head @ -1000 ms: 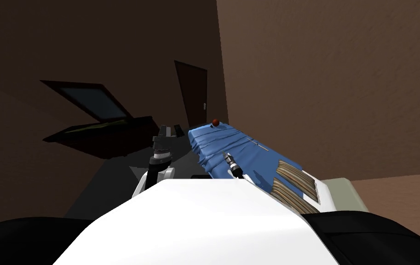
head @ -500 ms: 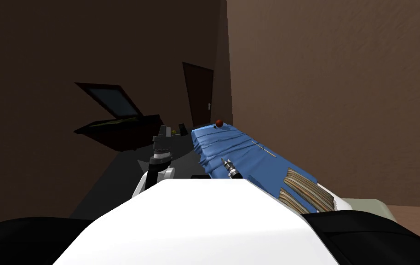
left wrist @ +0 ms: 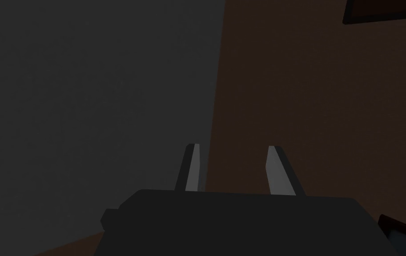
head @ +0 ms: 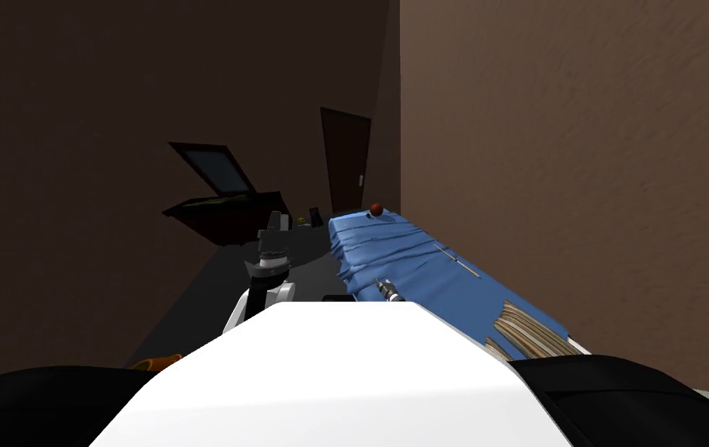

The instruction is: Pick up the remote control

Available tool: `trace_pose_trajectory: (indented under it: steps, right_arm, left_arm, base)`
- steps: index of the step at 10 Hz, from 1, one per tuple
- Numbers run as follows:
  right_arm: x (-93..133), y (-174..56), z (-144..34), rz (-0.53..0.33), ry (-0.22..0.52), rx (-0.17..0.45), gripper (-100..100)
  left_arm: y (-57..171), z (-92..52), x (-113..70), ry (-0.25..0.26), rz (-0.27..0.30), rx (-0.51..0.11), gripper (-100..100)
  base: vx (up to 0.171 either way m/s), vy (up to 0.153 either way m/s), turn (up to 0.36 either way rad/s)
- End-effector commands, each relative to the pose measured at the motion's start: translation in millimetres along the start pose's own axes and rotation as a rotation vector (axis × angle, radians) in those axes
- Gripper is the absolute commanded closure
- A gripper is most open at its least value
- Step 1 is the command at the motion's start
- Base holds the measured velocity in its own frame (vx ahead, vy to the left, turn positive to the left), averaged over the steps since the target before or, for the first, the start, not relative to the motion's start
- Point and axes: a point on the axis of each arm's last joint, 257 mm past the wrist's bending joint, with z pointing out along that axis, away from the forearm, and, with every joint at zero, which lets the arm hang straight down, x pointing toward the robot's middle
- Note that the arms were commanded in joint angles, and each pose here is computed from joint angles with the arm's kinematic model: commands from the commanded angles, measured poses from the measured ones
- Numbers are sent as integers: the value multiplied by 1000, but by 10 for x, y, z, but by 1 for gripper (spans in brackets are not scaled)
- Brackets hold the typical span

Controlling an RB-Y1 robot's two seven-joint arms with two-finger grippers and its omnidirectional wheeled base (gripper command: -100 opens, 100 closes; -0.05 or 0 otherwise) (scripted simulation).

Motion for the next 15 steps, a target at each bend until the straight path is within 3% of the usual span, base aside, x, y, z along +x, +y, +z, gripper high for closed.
trace_pose_trajectory:
  steps: [1, 4, 5, 8, 9, 11, 12, 15]
  right_arm:
    - [175, -98, -31, -21, 37, 19, -100]
    - [675, -324, -174, -91, 155, 69, -100]
    - [712, -351, -188, -91, 163, 74, -100]
    - [1405, -692, -515, -188, 339, 140, -100]
    - [1421, -704, -525, -188, 342, 143, -100]
    - [1796, -901, -774, -246, 447, 177, -100]
    - [1806, -910, -782, -246, 450, 178, -100]
    - [2235, -1151, -1150, -322, 583, 214, -100]
  left_arm:
    - [0, 0, 0, 0, 0, 0, 0]
    - [0, 0, 0, 0, 0, 0, 0]
    - [0, 0, 0, 0, 0, 0, 0]
    - [0, 0, 0, 0, 0, 0, 0]
    - [0, 0, 0, 0, 0, 0, 0]
    - [0, 0, 0, 0, 0, 0, 0]
    - [0, 0, 0, 0, 0, 0, 0]
    - [0, 0, 0, 0, 0, 0, 0]
  base:
    - [18, -31, 73]
    - [19, -29, 148]
    - [15, -29, 78]
    - [28, -43, 240]
    - [21, -44, 58]
    - [11, -34, 166]
    - [12, -36, 76]
    - [17, -34, 163]
